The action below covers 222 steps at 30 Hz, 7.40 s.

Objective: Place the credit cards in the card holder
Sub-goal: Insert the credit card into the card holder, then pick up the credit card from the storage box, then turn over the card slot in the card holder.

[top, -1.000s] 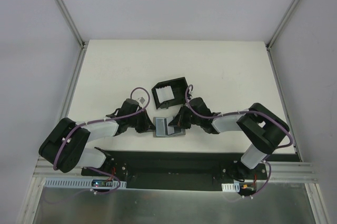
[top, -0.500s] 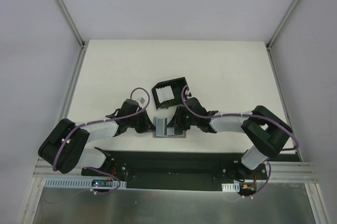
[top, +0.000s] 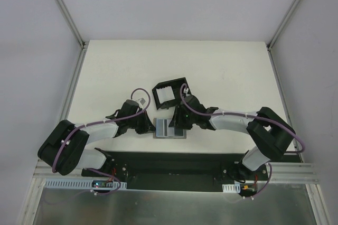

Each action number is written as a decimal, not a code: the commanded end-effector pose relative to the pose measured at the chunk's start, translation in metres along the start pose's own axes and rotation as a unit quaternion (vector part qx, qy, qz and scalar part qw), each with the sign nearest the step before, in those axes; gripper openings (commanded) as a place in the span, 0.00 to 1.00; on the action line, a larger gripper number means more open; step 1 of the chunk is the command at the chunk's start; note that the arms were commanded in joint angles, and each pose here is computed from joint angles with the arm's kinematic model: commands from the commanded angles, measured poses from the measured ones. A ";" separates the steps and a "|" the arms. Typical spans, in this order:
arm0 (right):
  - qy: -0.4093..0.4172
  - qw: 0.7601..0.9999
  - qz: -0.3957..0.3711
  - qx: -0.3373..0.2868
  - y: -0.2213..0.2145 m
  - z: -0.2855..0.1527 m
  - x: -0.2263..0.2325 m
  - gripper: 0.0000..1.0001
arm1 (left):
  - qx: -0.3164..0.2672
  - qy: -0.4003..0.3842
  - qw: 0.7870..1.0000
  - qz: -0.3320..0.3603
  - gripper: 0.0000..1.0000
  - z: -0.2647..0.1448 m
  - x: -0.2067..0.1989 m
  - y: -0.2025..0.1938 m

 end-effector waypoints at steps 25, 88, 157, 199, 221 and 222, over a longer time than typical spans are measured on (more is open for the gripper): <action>0.112 0.993 -0.008 0.034 -0.009 0.018 0.057 0.22 | 0.051 0.091 0.994 0.002 0.00 -0.004 0.045 -0.034; -0.003 0.992 -0.123 -0.010 0.173 0.021 0.058 0.81 | 0.005 0.067 0.997 0.032 0.00 -0.029 0.018 -0.010; 0.030 0.997 -0.063 0.021 0.172 0.022 0.037 0.10 | 0.026 0.078 0.996 0.035 0.00 -0.023 0.025 -0.015; -0.049 0.979 -0.167 -0.109 0.216 -0.053 0.062 0.00 | 0.016 0.050 0.998 0.046 0.00 -0.027 0.013 -0.010; 0.026 0.983 -0.056 -0.172 0.040 -0.054 0.082 0.00 | -0.039 -0.082 0.994 0.061 0.00 -0.085 -0.073 0.013; 0.026 0.982 -0.058 -0.180 0.042 -0.059 0.084 0.00 | -0.045 -0.061 0.995 0.064 0.00 -0.088 -0.071 0.016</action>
Point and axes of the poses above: each gripper's point midway between its finger pads, its own z axis out along the fingers, its own x axis along the line the jaws close on, y = z × x, the point moved 1 cm from there along -z, back along the fingers, and after that the axes turned 7 degrees about z, right-handed, at the moved point
